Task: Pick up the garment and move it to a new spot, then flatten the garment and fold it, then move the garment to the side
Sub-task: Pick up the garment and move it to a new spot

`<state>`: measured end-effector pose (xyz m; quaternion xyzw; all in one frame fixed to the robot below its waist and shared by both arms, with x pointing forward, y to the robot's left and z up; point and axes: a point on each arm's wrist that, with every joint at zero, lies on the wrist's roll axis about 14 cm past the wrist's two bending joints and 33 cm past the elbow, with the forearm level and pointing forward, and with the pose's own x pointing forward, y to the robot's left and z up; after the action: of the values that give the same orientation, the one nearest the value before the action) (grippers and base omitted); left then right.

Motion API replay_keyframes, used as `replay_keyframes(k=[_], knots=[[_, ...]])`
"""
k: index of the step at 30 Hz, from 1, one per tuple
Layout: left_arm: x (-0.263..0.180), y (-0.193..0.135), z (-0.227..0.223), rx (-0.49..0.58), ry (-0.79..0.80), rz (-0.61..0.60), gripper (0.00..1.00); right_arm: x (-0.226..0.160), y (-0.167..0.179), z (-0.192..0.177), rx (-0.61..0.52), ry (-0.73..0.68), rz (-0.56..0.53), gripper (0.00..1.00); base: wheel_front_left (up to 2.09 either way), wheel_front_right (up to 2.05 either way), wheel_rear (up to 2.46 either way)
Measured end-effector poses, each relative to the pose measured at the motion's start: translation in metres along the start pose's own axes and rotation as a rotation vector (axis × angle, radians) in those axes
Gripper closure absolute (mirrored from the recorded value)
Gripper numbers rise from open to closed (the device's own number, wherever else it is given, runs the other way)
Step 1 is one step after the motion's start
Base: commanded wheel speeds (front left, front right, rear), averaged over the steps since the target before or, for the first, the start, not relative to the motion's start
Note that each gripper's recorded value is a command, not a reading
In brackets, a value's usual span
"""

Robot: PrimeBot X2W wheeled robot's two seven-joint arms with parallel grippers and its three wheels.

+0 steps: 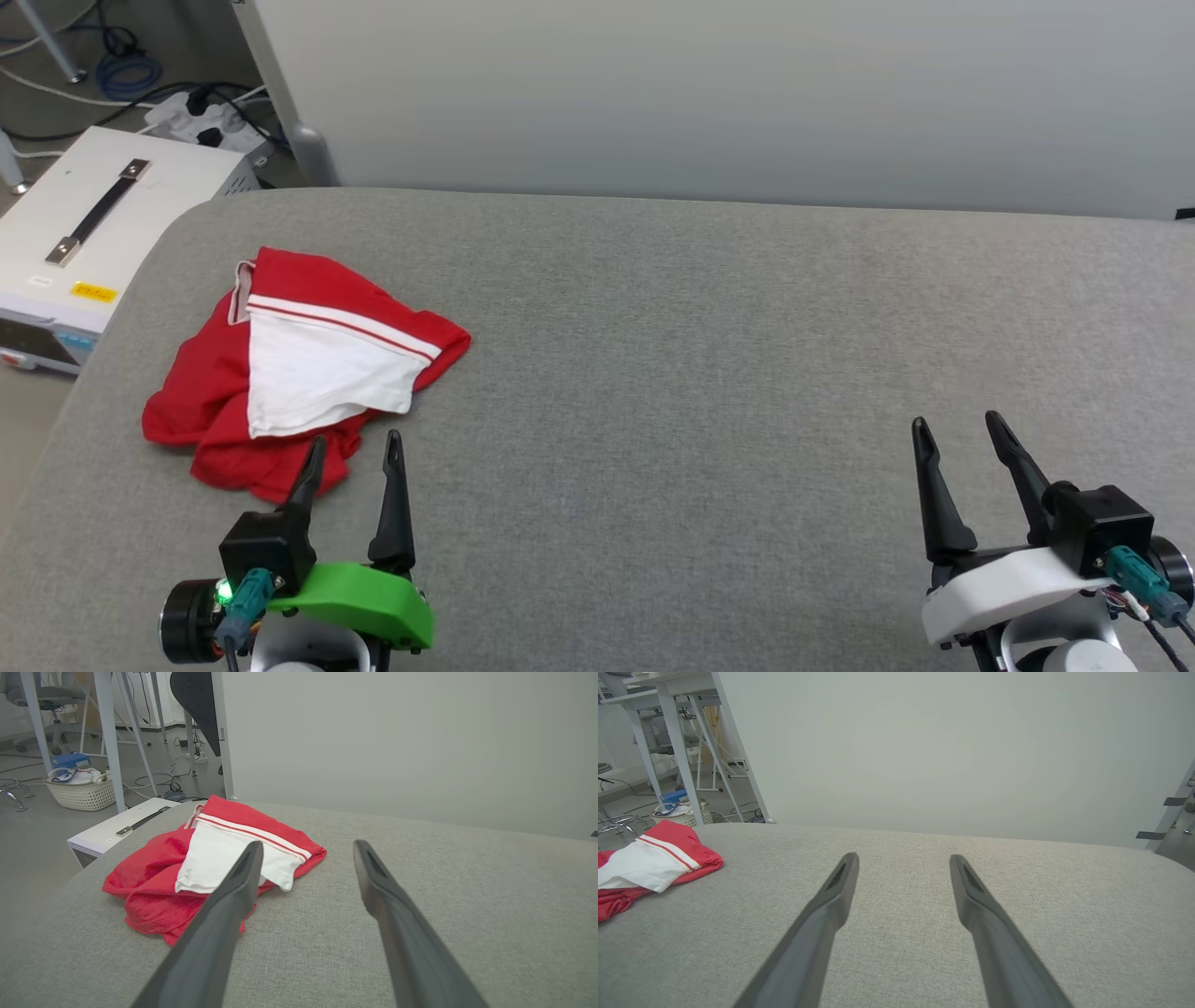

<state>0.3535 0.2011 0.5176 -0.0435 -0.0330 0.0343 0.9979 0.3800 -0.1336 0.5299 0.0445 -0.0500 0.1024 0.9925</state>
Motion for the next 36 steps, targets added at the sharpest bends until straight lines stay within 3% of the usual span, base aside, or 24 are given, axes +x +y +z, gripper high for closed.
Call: replay_keyframes(k=[22, 36], knots=[[-0.061, 0.081, 0.008, -0.013, -0.042, 0.279, 0.0, 0.039, 0.114, -0.015, 0.101, 0.003, 0.337, 0.0, 0.0, 0.0, 0.0], [-0.09, 0.107, 0.008, -0.02, -0.055, 0.383, 0.0, 0.046, 0.155, -0.022, 0.14, 0.008, 0.452, 0.0, 0.0, 0.0, 0.0]])
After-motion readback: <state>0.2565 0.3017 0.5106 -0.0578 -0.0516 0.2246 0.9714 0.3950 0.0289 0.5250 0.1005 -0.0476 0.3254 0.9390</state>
